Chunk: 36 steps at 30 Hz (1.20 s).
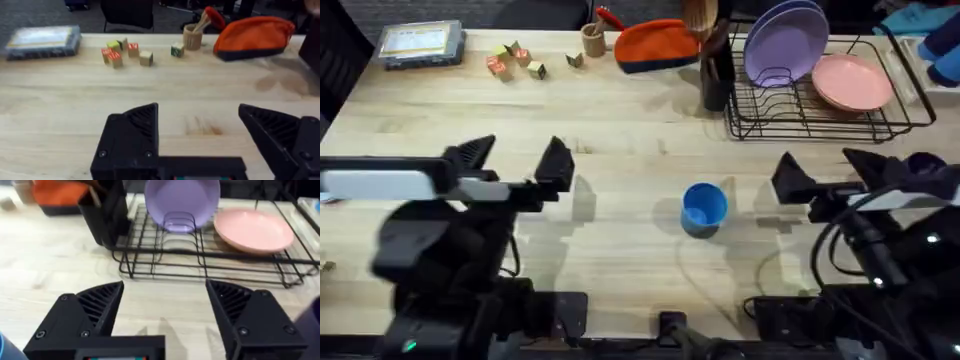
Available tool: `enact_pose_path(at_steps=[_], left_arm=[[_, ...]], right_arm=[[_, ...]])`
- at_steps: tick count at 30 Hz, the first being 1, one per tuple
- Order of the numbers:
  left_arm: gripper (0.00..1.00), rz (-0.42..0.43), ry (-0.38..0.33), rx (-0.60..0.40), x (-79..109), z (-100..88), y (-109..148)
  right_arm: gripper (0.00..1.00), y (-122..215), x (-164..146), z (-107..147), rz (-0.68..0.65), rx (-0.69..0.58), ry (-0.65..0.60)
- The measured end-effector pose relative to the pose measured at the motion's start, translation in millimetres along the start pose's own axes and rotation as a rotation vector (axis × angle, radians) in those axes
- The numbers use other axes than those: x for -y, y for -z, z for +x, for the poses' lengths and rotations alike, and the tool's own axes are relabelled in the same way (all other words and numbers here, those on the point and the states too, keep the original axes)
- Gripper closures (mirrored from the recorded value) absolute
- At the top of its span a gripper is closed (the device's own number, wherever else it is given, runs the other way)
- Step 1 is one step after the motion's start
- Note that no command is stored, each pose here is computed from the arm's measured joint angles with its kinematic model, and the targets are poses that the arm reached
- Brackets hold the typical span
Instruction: Pick up the cup on the table and put them onto the rack.
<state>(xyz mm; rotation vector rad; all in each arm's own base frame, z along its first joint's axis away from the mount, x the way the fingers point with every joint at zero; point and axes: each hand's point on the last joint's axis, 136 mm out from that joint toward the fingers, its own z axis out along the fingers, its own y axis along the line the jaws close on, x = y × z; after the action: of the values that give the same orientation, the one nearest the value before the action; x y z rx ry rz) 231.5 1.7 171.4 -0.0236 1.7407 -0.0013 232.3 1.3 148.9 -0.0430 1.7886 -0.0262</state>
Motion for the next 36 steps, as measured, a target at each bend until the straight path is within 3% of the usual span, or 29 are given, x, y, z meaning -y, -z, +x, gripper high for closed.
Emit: enact_pose_path(at_steps=[6,12,21,23,27,30,36], left_arm=[[0.008,-0.003,0.0,0.024,0.0,-52.6,17],[0.008,-0.006,-0.002,-0.089,0.5,-84.2,17],[0.008,-0.01,-0.005,-0.194,1.2,-140.8,8],[0.007,-0.012,-0.007,-0.298,1.6,-158.3,1],[0.007,-0.013,-0.008,-0.351,1.9,-161.6,-5],[0.007,-0.014,-0.01,-0.41,1.7,-151.3,-10],[0.008,-0.014,-0.01,-0.416,1.7,-150.2,-10]], right_arm=[[0.005,24,7,-48,0.031,-0.002,0.013],[0.005,38,10,-95,0.029,-0.07,0.019],[0.006,28,12,-162,0.021,-0.173,0.029],[0.005,15,8,-188,-0.013,-0.256,0.033],[0.005,5,6,-193,-0.033,-0.294,0.031],[0.005,2,4,-193,-0.041,-0.304,0.029],[0.006,5,4,-198,-0.042,-0.283,0.022]])
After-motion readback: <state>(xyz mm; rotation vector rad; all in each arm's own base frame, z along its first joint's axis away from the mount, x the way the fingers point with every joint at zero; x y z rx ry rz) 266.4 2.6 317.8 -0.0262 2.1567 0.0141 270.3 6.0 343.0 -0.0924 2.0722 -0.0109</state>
